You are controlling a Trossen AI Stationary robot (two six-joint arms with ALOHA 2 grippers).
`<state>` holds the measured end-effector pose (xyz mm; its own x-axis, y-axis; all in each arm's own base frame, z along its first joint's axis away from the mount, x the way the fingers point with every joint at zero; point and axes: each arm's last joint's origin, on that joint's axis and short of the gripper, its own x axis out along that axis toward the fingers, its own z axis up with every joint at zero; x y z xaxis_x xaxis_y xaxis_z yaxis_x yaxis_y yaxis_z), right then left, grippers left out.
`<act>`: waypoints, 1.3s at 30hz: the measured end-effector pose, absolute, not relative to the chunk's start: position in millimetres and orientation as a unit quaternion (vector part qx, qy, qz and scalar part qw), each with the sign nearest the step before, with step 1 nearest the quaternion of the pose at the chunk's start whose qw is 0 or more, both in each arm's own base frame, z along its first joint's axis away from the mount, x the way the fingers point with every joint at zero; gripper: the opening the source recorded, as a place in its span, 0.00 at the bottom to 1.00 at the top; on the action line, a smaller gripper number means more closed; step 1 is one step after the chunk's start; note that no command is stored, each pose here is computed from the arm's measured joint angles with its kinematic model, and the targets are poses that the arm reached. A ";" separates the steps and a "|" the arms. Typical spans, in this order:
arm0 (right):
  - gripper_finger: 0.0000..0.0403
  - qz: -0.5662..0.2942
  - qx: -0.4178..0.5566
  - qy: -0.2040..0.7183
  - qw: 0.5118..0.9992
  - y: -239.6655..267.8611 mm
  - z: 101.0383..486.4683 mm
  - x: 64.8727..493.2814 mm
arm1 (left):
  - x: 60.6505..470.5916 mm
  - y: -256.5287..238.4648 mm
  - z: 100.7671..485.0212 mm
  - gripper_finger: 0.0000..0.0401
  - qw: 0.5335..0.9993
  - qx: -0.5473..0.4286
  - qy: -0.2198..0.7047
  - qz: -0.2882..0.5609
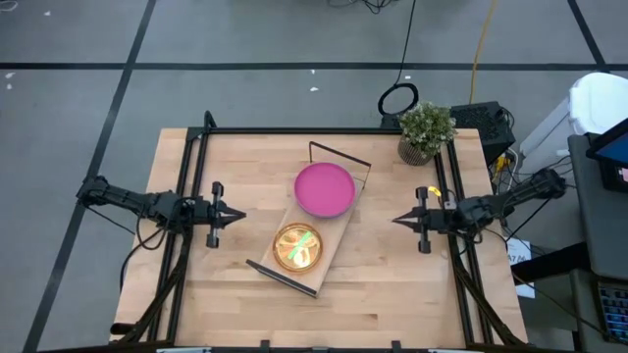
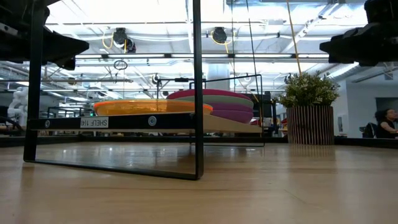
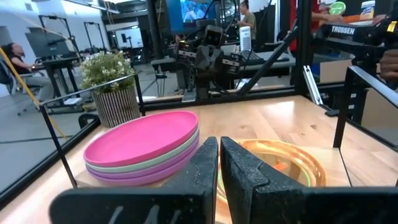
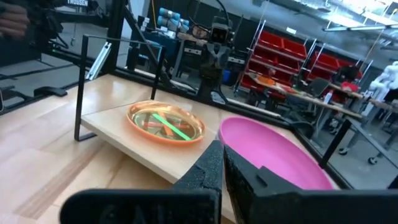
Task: Place and stack plates onto a shelf
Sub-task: Return to Home Position
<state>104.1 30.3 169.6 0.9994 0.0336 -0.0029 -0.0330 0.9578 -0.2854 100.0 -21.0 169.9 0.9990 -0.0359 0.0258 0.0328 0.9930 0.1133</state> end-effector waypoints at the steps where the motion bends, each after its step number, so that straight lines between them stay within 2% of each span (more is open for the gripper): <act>1: 0.00 0.017 -0.147 -0.002 0.989 29.8 169.5 102.8 | 100.0 -21.0 169.9 0.06 0.998 0.055 -0.014 -0.017; 9: 0.00 0.013 -0.159 -0.037 0.987 23.9 174.1 92.5 | 100.0 -20.7 170.1 0.06 0.998 0.057 -0.014 -0.013; 39: 0.00 0.029 -0.109 -0.008 0.994 4.3 168.2 97.0 | 100.0 -20.5 168.5 0.06 0.998 0.059 -0.005 -0.009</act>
<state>97.0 4.3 168.2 0.9982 0.0595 0.0096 -0.0560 0.9747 -0.2165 100.0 -20.5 168.5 0.9998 -0.0183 0.0086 0.0172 0.9929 0.1180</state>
